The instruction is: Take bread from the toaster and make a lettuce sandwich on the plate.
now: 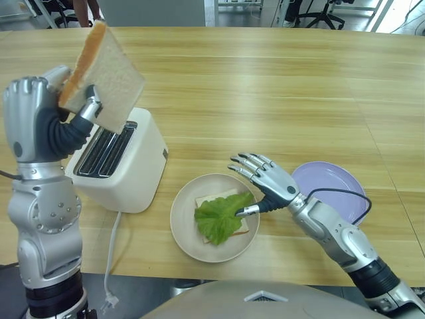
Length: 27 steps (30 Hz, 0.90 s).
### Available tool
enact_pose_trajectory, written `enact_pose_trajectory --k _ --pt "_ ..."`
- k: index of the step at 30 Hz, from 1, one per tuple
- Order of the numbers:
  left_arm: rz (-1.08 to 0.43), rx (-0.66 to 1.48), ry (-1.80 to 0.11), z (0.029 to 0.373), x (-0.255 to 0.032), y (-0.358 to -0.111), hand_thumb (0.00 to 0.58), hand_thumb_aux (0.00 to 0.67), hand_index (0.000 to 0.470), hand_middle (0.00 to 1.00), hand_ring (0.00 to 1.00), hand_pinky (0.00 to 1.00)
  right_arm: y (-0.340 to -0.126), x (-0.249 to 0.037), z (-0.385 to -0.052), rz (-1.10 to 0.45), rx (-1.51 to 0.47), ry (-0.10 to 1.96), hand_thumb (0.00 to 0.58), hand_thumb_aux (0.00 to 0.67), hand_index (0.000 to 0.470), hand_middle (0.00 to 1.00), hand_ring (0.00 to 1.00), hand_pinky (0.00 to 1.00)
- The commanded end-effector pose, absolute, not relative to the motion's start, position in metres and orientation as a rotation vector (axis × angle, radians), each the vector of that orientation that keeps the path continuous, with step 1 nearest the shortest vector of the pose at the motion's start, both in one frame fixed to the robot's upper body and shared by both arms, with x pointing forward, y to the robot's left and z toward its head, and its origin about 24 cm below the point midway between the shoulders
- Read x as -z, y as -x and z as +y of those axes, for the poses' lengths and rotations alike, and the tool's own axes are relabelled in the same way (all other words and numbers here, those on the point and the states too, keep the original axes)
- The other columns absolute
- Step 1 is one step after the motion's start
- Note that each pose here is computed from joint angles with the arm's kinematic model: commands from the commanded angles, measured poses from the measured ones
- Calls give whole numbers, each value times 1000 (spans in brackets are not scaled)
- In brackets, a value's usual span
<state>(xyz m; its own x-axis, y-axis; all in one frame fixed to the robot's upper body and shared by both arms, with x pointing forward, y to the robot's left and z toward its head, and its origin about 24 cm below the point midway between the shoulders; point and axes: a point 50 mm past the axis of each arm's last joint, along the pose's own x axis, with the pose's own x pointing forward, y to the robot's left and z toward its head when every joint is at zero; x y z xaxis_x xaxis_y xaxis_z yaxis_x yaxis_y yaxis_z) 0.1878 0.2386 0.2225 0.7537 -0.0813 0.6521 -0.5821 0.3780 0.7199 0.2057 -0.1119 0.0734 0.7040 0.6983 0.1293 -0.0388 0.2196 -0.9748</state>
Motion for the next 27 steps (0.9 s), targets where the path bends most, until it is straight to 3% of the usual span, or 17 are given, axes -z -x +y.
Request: enact_pose_trajectory --k 1,6,11,17,20,27 --pt "-679 -130 -1011 219 -220 -185 580 670 460 1000 1000 1000 -204 -86 -125 -694 -511 1184 0 0 0 0 0 0" --pt "-543 170 -775 202 -202 -184 580 670 460 1000 1000 1000 -195 -108 -137 -847 -481 1087 0 0 0 0 0 0" --pt "-236 509 -613 189 -150 -182 580 670 460 1000 1000 1000 -169 -114 -137 -968 -702 997 0 0 0 0 0 0" --pt "12 663 -520 182 -97 -183 580 670 460 1000 1000 1000 -141 -124 -121 -1039 -906 842 0 0 0 0 0 0" --pt "97 728 -485 170 -73 -184 580 670 460 1000 1000 1000 -134 -120 -111 -1025 -974 808 0 0 0 0 0 0" --pt "213 773 -442 158 -31 -193 580 670 460 1000 1000 1000 -145 -74 -96 -830 -1091 877 0 0 0 0 0 0"
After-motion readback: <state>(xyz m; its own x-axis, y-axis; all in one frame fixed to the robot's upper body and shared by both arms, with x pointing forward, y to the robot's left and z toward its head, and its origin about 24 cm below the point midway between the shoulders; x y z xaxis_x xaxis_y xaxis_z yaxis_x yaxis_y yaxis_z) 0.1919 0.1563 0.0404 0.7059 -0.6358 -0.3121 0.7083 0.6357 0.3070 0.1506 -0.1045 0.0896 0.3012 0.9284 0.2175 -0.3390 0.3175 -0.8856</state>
